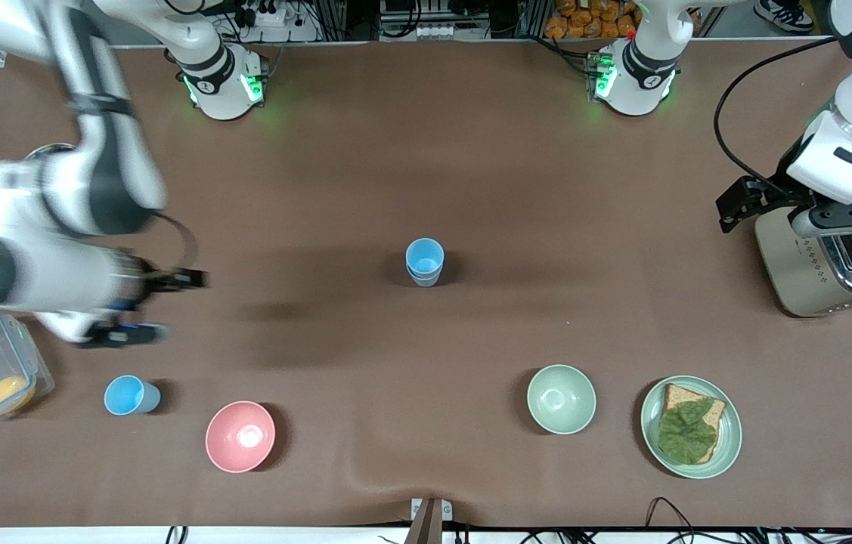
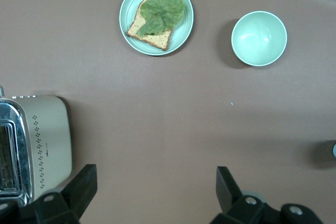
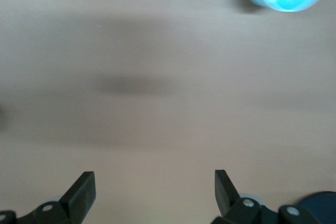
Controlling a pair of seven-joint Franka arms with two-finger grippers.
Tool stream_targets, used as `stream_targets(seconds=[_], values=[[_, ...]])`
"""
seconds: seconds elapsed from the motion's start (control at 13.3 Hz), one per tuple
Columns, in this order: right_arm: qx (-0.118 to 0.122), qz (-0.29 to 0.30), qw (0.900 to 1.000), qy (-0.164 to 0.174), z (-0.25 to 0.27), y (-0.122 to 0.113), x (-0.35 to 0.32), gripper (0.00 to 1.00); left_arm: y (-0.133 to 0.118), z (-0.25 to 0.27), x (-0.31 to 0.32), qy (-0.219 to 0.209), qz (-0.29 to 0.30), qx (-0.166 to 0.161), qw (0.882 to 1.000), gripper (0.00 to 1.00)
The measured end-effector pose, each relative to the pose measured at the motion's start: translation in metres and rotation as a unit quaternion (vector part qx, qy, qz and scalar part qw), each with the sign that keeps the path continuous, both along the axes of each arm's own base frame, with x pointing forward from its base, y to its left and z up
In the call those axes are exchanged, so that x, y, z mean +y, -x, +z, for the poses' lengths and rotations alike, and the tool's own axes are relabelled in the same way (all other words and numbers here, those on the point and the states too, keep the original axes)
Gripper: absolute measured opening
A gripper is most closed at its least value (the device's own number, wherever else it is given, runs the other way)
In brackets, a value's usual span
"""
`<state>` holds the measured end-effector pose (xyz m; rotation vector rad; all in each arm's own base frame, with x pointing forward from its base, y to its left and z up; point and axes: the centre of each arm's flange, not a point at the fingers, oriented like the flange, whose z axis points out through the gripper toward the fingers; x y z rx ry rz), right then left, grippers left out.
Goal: Stack blue cups with both arms
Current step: 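Open the right gripper and draw it back from the stacked cups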
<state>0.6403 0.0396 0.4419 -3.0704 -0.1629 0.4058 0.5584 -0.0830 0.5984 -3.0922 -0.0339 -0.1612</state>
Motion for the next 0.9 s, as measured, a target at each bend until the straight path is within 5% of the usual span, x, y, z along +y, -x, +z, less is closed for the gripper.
stream_targets(seconds=[0.15, 0.45, 0.9], values=[[-0.014, -0.013, 1.000, -0.011, 0.047, 0.018, -0.057, 1.00, 0.002, 0.002, 0.003, 0.000, -0.009, 0.009, 1.000, 1.00], [-0.066, -0.049, 0.997, -0.008, 0.144, 0.062, -0.066, 1.00, 0.005, 0.014, 0.005, 0.007, -0.006, 0.027, 1.000, 1.00], [-0.074, -0.079, 0.994, 0.009, 0.178, 0.090, -0.062, 1.00, 0.000, 0.012, 0.017, 0.027, 0.009, 0.054, 0.998, 1.00]])
